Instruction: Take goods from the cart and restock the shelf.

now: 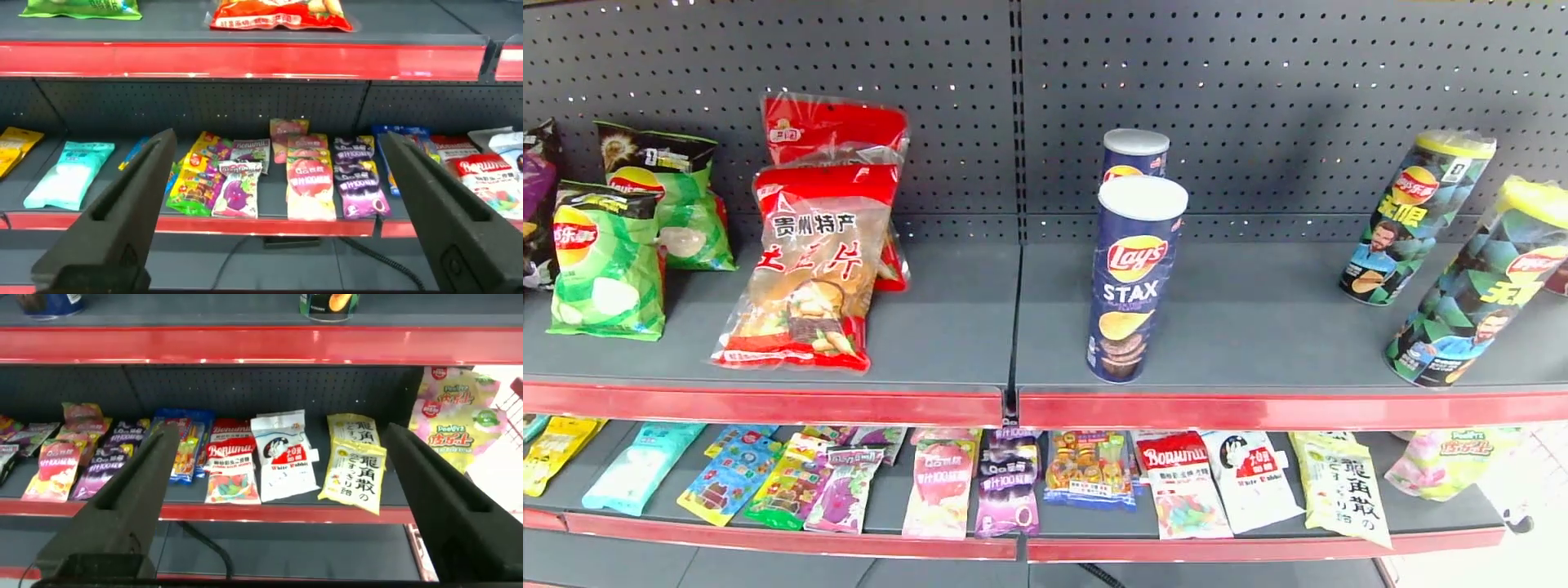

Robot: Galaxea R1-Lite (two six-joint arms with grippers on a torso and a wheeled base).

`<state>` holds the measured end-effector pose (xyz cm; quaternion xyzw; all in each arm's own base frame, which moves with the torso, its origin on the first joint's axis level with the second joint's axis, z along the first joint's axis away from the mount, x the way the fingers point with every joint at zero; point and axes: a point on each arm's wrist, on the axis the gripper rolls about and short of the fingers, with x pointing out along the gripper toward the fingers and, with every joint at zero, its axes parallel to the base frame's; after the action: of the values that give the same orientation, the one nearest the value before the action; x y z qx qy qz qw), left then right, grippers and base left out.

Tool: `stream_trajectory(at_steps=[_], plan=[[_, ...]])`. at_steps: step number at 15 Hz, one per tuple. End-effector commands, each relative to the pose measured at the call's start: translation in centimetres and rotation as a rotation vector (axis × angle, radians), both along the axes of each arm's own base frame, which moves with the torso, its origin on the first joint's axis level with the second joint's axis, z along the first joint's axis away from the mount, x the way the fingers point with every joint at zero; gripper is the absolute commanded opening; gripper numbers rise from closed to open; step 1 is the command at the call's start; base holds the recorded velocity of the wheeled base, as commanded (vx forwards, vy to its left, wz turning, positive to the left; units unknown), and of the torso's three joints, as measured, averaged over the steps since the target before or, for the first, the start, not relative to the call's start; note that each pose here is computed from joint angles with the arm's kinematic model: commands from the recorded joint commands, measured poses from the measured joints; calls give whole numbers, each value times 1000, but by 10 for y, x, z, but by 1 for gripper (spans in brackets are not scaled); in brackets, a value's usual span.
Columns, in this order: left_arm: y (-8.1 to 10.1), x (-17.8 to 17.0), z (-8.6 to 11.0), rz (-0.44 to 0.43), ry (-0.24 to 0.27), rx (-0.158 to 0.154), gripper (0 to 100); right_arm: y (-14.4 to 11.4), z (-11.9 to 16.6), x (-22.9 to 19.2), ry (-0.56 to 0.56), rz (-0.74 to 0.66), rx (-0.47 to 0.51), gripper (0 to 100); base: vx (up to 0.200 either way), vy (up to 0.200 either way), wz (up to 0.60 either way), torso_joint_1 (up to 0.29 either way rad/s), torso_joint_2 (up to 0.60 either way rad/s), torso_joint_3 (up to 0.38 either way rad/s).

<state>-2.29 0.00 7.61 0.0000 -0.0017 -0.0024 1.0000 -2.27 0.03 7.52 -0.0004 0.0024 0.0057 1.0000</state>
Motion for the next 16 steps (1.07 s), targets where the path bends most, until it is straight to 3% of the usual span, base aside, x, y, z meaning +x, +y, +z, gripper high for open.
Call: stream_trajectory(at_steps=[1,16], plan=[[0,0,0,0,0,0,100,0,0,0,-2,1,-1,100,0,-200,0,17,2,2],[0,0,0,0,-1,-3,100,0,0,0,0,1,1,100,0,-200,0,2,2,1]])
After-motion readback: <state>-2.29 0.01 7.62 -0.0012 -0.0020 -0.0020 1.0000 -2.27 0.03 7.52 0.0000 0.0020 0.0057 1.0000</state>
